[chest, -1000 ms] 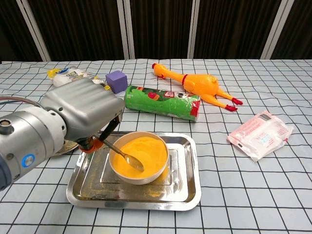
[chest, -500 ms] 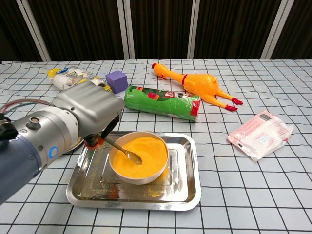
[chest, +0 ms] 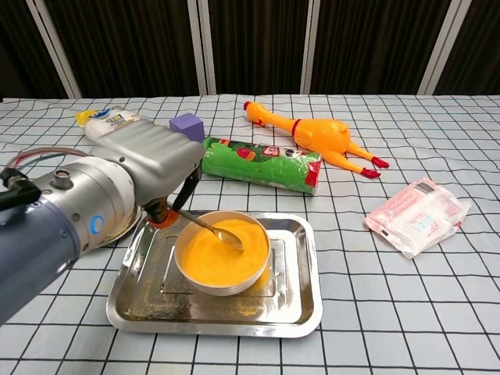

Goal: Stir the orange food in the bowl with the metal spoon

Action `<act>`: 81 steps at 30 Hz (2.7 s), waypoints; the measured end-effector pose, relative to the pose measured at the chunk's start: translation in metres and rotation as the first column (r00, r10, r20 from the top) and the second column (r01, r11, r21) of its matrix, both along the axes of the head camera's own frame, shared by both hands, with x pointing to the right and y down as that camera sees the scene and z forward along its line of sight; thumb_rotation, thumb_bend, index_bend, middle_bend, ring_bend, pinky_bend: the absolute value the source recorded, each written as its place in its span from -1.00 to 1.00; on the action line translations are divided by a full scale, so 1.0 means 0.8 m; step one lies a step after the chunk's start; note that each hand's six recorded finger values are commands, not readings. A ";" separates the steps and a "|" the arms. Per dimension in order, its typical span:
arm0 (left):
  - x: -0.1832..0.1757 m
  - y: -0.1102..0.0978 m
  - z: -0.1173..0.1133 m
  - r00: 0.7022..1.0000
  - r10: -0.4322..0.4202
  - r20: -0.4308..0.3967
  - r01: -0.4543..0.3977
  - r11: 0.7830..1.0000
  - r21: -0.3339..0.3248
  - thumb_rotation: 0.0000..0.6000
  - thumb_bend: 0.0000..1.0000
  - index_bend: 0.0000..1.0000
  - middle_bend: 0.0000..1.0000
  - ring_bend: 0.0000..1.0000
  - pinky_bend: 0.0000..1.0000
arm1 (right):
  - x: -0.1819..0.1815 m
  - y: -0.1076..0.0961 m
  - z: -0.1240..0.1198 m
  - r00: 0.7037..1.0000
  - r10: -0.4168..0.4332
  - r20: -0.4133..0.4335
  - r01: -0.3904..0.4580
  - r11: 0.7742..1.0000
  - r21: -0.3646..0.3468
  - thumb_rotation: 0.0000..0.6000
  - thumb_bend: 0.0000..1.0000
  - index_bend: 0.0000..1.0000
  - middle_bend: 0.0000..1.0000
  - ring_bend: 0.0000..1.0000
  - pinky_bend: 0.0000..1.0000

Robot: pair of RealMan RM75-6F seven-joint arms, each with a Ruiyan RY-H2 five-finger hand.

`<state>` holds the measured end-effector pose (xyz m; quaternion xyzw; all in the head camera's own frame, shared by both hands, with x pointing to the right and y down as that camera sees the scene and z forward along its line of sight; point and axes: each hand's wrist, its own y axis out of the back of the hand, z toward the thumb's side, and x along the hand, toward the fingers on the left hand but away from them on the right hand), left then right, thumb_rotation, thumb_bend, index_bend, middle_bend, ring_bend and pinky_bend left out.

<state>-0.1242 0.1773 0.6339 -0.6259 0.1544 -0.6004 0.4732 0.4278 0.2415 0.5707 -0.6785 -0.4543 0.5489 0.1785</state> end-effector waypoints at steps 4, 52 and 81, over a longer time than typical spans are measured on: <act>-0.005 0.003 -0.006 0.999 -0.045 -0.010 0.044 0.997 -0.067 1.00 0.55 0.72 1.00 1.00 1.00 | -0.001 0.000 0.000 1.000 -0.002 -0.001 0.002 1.000 0.000 1.00 -0.19 -1.00 -1.00 -1.00 -1.00; -0.011 -0.018 0.009 0.959 -0.273 0.078 0.284 0.912 -0.296 1.00 0.55 0.72 1.00 1.00 1.00 | -0.001 0.001 0.000 1.000 0.009 0.014 -0.009 1.000 -0.008 1.00 -0.19 -1.00 -1.00 -1.00 -1.00; -0.028 -0.034 0.011 0.963 -0.256 0.086 0.269 0.939 -0.213 1.00 0.55 0.72 1.00 1.00 1.00 | -0.001 0.001 0.000 1.000 0.013 0.017 -0.013 1.000 -0.011 1.00 -0.19 -1.00 -1.00 -1.00 -1.00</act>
